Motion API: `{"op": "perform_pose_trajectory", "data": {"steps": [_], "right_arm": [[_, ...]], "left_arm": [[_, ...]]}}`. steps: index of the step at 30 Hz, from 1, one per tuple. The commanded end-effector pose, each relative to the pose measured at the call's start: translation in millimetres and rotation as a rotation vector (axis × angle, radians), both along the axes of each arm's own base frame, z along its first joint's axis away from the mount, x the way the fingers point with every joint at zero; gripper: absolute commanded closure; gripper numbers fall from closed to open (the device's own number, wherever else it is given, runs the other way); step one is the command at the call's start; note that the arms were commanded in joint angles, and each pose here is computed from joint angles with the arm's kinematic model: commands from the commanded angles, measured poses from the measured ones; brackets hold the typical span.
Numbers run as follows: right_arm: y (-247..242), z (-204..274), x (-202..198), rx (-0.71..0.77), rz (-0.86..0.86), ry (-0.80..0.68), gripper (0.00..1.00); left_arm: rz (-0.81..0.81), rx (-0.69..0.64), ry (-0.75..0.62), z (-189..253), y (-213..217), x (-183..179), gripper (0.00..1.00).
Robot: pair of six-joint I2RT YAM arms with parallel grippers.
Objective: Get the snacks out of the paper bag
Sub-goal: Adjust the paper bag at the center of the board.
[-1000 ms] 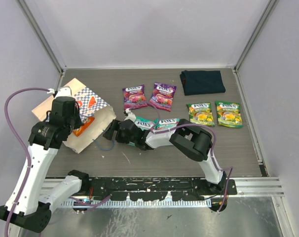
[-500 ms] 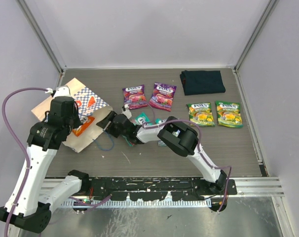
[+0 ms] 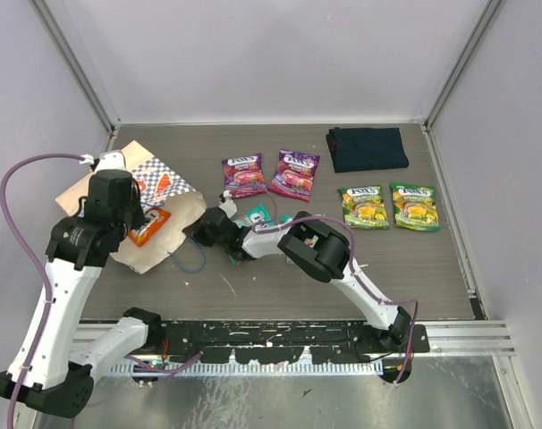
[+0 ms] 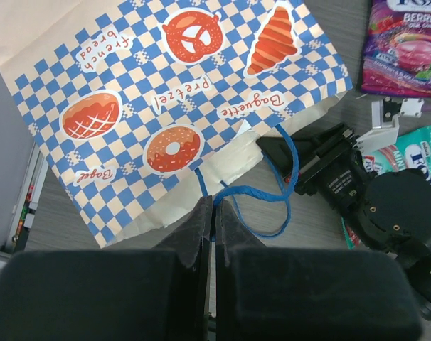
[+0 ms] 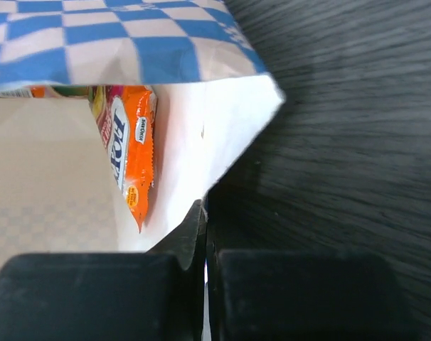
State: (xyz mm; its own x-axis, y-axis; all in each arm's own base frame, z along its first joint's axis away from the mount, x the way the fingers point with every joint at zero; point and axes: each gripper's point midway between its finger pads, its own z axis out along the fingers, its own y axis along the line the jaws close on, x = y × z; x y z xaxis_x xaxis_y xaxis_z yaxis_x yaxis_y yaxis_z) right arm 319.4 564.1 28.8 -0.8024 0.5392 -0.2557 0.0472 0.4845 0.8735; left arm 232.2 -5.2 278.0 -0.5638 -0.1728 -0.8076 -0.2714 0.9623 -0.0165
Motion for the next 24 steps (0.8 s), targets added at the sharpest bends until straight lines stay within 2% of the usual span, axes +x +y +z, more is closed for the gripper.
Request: {"op": "perform_pose_trajectory", "data": {"steps": [1, 6, 9, 15, 17, 20, 24], "right_arm": [[-9, 26, -17, -0.024, 0.032, -0.059, 0.99], [-51, 31, -47, -0.039, -0.001, 0.000, 0.99], [-62, 34, -47, -0.036, -0.055, 0.002, 0.99], [-7, 36, -15, 0.014, -0.025, -0.040, 0.99], [17, 35, -3, 0.034, 0.004, -0.048, 0.99], [45, 42, 16, 0.062, 0.024, -0.079, 0.99], [38, 50, 14, 0.052, 0.044, -0.102, 0.99]], "left_arm": [[-0.006, -0.069, -0.116, 40, -1, -14, 1.00], [-0.109, -0.213, -0.116, 35, -26, -36, 1.00], [-0.086, -0.179, -0.109, 23, -20, -30, 1.00], [0.012, 0.032, -0.034, -2, -1, 38, 1.00], [0.064, 0.001, 0.030, -4, 18, 51, 1.00], [0.136, -0.064, -0.001, 3, 43, 69, 1.00], [0.091, -0.132, 0.012, 11, 30, 63, 1.00]]}}
